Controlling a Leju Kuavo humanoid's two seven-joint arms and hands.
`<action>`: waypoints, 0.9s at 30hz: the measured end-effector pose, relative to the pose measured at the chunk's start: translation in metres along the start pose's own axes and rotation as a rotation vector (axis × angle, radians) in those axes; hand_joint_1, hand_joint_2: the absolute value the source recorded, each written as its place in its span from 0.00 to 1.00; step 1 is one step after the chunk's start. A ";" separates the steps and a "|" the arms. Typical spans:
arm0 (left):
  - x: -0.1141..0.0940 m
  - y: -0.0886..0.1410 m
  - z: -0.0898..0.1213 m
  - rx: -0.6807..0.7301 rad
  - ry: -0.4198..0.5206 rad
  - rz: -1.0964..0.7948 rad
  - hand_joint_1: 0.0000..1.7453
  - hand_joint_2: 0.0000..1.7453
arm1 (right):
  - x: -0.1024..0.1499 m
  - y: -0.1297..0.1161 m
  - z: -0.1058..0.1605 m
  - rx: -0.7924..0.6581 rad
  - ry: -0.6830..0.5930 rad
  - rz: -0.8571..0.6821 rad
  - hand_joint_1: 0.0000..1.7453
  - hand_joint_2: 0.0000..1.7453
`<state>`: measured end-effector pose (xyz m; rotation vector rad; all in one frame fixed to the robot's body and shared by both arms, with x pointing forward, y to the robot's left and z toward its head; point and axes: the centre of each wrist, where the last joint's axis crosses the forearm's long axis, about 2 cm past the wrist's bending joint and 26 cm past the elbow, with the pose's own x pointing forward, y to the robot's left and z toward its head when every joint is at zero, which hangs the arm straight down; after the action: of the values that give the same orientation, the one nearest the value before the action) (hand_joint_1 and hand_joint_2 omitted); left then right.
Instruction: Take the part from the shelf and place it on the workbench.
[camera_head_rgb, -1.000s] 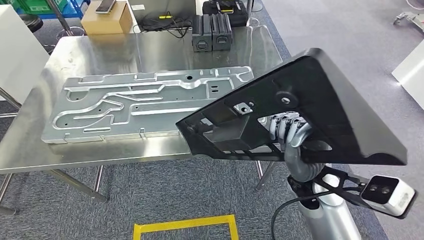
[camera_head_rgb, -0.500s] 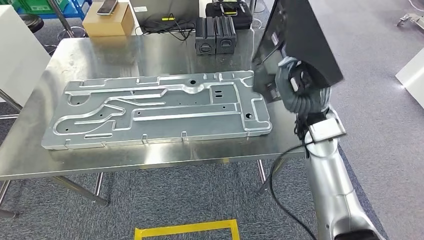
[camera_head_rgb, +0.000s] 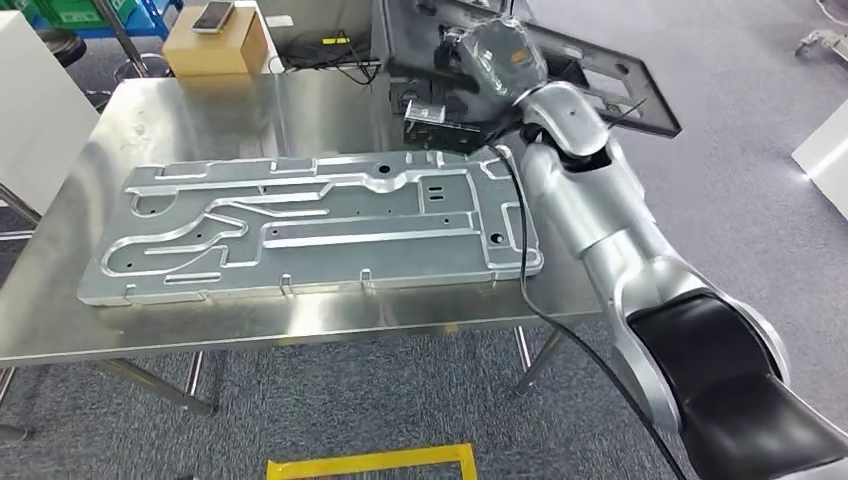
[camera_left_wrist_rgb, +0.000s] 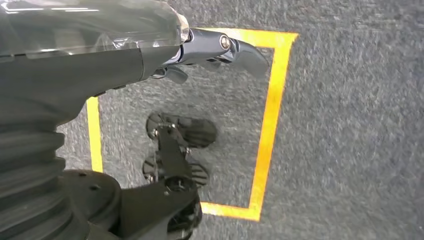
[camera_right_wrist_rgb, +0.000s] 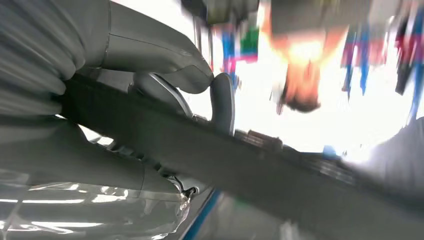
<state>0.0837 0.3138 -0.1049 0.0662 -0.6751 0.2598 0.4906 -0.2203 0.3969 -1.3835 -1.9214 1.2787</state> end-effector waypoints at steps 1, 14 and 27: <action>0.001 -0.001 0.000 -0.007 -0.006 0.001 0.00 1.00 | 0.005 0.010 0.000 0.078 0.006 0.017 1.00 1.00; 0.011 -0.014 -0.006 -0.070 -0.041 -0.023 0.00 1.00 | 0.032 0.082 0.027 0.542 0.081 0.133 1.00 1.00; 0.021 -0.025 -0.010 -0.125 -0.069 -0.087 0.00 1.00 | 0.060 0.128 0.065 0.709 0.174 0.153 0.00 0.00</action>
<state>0.1123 0.2957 -0.0990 -0.0155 -0.7537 0.1314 0.4789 -0.1850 0.2460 -1.2125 -1.0880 1.6310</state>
